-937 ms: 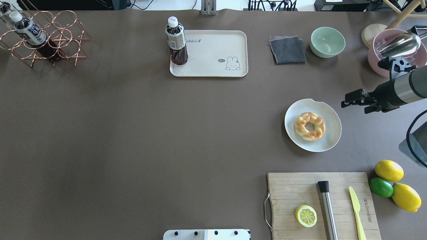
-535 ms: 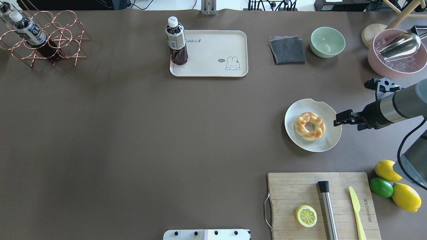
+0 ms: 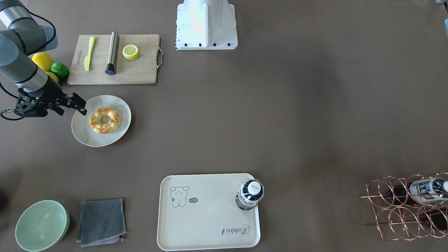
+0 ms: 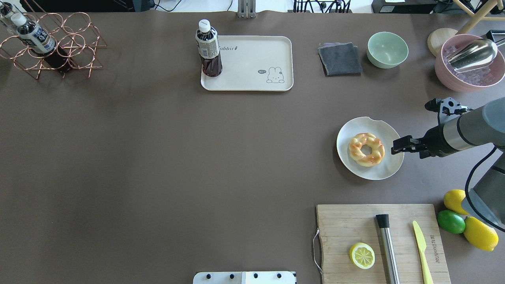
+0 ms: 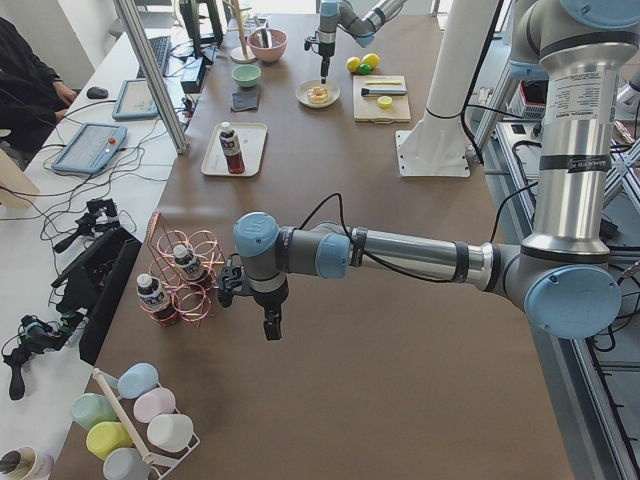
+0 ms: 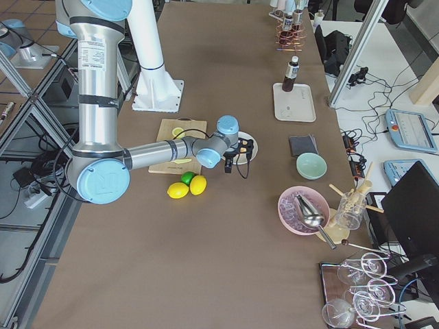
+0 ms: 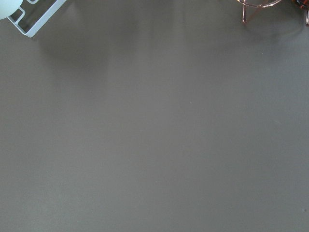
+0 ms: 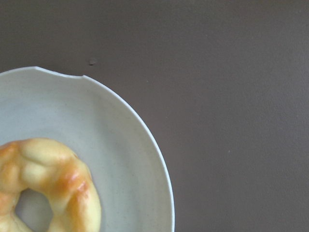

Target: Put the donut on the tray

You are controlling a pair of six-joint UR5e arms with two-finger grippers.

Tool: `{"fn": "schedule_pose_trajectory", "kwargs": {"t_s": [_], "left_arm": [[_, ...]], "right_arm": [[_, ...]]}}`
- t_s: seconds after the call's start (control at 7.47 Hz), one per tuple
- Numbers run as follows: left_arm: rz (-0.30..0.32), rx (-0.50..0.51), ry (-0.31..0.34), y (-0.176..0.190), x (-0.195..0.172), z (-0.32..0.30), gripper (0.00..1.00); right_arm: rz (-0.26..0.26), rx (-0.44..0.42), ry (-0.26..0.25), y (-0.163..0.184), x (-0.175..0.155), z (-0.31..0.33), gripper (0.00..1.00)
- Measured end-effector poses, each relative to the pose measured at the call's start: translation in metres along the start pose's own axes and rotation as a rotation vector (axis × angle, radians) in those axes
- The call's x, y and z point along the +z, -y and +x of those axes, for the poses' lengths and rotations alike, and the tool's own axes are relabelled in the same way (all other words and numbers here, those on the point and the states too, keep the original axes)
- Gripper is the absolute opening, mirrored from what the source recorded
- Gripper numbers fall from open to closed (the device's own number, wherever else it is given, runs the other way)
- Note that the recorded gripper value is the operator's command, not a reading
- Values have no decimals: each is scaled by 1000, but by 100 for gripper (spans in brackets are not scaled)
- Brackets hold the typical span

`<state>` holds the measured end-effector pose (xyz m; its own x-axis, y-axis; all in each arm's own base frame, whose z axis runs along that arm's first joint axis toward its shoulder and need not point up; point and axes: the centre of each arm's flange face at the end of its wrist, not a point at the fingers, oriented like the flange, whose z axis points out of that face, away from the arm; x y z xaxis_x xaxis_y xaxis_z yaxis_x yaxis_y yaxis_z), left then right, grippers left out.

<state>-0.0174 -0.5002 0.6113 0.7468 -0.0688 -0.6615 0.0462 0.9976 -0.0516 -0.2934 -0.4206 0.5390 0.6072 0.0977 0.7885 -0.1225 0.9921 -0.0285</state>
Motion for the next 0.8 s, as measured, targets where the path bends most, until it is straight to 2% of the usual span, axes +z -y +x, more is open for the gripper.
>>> {"fn": "schedule_pose_trajectory", "kwargs": {"t_s": [0.13,0.8], "left_arm": [[0,0,0,0,0,0,98],[1,-3,2,-1,0,-2,98]], "right_arm": [[3,13,-5,-2,3,-1,0],[15,21,3,-8,-1,-10,0]]}}
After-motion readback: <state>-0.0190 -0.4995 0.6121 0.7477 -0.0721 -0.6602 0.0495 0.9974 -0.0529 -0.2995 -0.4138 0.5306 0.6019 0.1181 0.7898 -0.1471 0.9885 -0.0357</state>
